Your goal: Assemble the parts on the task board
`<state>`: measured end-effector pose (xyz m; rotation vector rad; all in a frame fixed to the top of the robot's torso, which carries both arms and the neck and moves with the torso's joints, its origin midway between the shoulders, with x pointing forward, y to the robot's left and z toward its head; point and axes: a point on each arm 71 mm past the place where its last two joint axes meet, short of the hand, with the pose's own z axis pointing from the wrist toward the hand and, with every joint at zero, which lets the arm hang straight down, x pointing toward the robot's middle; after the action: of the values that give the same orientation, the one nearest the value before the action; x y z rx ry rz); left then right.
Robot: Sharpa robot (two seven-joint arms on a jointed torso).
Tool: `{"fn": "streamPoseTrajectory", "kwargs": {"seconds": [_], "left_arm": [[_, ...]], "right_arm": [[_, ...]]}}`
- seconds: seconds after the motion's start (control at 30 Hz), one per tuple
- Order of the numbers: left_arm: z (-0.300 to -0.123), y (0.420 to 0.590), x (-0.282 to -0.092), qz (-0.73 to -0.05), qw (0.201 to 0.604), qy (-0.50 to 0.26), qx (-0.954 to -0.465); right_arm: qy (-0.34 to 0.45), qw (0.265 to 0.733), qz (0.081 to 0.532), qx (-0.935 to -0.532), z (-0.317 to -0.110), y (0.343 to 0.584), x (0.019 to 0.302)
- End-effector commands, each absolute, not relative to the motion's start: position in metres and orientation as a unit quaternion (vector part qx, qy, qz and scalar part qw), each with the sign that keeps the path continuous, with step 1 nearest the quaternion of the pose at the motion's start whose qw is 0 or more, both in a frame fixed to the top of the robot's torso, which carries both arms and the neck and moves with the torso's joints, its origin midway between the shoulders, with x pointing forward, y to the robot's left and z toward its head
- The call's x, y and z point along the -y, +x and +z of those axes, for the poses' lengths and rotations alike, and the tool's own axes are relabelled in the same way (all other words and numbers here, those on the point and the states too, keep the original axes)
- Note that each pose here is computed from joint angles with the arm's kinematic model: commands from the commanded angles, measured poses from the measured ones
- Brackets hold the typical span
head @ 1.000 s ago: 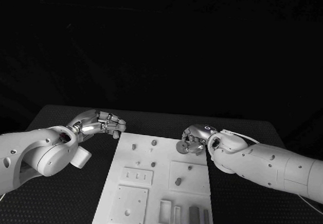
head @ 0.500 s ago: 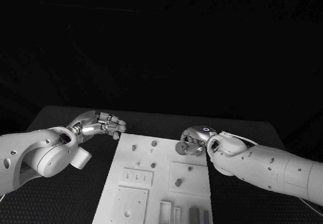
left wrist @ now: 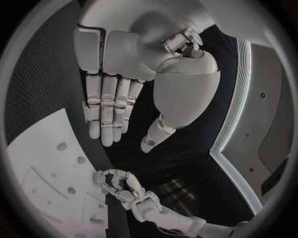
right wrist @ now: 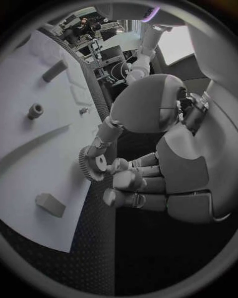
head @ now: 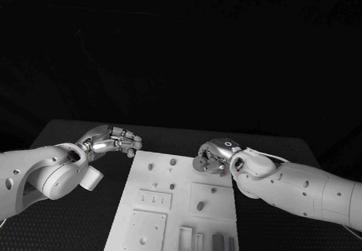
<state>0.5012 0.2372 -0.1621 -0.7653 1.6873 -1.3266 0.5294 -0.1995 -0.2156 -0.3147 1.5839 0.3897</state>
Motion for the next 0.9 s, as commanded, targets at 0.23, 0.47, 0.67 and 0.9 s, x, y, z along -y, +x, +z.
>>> {"fn": "streamPoseTrajectory", "kwargs": {"seconds": [0.23,0.47,0.67,0.9], "left_arm": [[-0.161,0.501,-0.235,-0.536,0.414,-0.3,-0.671],[-0.161,0.501,-0.235,-0.536,0.414,-0.3,-0.672],[-0.161,0.501,-0.233,-0.537,0.413,-0.299,-0.672],[-0.161,0.501,-0.231,-0.537,0.412,-0.298,-0.672]], "right_arm": [[-0.166,0.704,0.175,-0.667,-0.206,0.527,0.176],[-0.187,0.706,0.186,-0.657,-0.204,0.524,0.15],[-0.195,0.702,0.193,-0.658,-0.206,0.525,0.129],[-0.203,0.699,0.201,-0.655,-0.207,0.523,0.112]]}}
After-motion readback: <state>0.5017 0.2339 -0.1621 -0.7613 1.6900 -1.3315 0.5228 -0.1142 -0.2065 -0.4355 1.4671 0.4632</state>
